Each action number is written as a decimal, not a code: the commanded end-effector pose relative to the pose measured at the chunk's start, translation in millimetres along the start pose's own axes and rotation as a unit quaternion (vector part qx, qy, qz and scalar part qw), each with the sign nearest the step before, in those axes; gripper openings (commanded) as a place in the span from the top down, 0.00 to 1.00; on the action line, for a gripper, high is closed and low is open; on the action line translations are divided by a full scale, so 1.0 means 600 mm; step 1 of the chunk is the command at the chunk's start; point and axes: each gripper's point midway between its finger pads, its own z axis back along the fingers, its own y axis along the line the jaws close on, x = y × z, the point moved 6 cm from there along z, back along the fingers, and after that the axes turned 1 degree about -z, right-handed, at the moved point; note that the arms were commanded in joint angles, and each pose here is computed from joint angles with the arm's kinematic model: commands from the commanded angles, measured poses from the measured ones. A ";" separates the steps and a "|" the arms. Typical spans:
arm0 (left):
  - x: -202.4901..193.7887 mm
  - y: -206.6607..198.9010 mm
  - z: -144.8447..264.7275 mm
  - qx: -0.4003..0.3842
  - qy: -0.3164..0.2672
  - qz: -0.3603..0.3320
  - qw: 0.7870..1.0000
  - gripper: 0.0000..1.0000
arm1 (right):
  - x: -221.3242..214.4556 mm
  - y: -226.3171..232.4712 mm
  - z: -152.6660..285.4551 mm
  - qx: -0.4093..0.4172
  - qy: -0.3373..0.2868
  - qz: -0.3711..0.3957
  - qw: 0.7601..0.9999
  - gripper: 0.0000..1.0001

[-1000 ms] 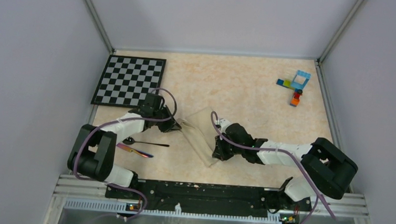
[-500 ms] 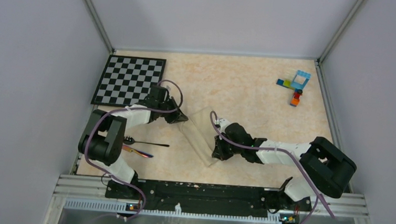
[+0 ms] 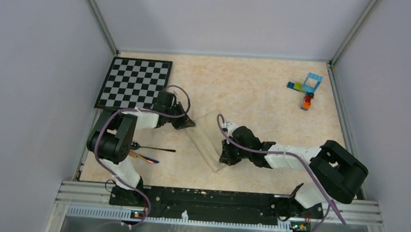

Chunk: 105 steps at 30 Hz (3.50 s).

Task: Fold the napkin into a case and place the utensils inside
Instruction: Fold the lower triangle-folded napkin at the center of the board, then smooth out the 2/3-rectangle-folded napkin at the center of the board, then rotate the 2/3-rectangle-folded napkin at the center of the board.

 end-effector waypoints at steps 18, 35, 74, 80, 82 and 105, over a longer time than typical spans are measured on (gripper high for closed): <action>-0.005 0.046 -0.028 0.012 0.001 0.017 1.000 1.00 | 0.128 0.040 0.051 0.063 -0.099 -0.008 0.993 0.52; -0.009 0.057 -0.030 0.020 0.013 0.021 0.999 1.00 | 0.227 0.059 -0.157 0.299 -0.030 -0.110 0.947 0.95; 0.020 0.060 -0.069 0.015 0.057 -0.030 0.998 0.95 | -0.021 0.014 0.024 0.178 0.074 -0.132 0.972 0.83; 0.022 0.031 -0.100 0.024 0.109 -0.091 0.990 0.92 | 0.074 -0.082 0.085 0.061 -0.045 -0.189 0.979 0.61; 0.022 0.021 -0.109 0.016 0.119 -0.107 0.987 0.90 | 0.084 -0.134 0.095 -0.010 -0.055 -0.231 0.971 0.61; -0.013 -0.189 -0.041 -0.088 0.123 -0.292 0.944 0.33 | 0.014 -0.153 0.113 -0.046 -0.069 -0.269 0.959 0.60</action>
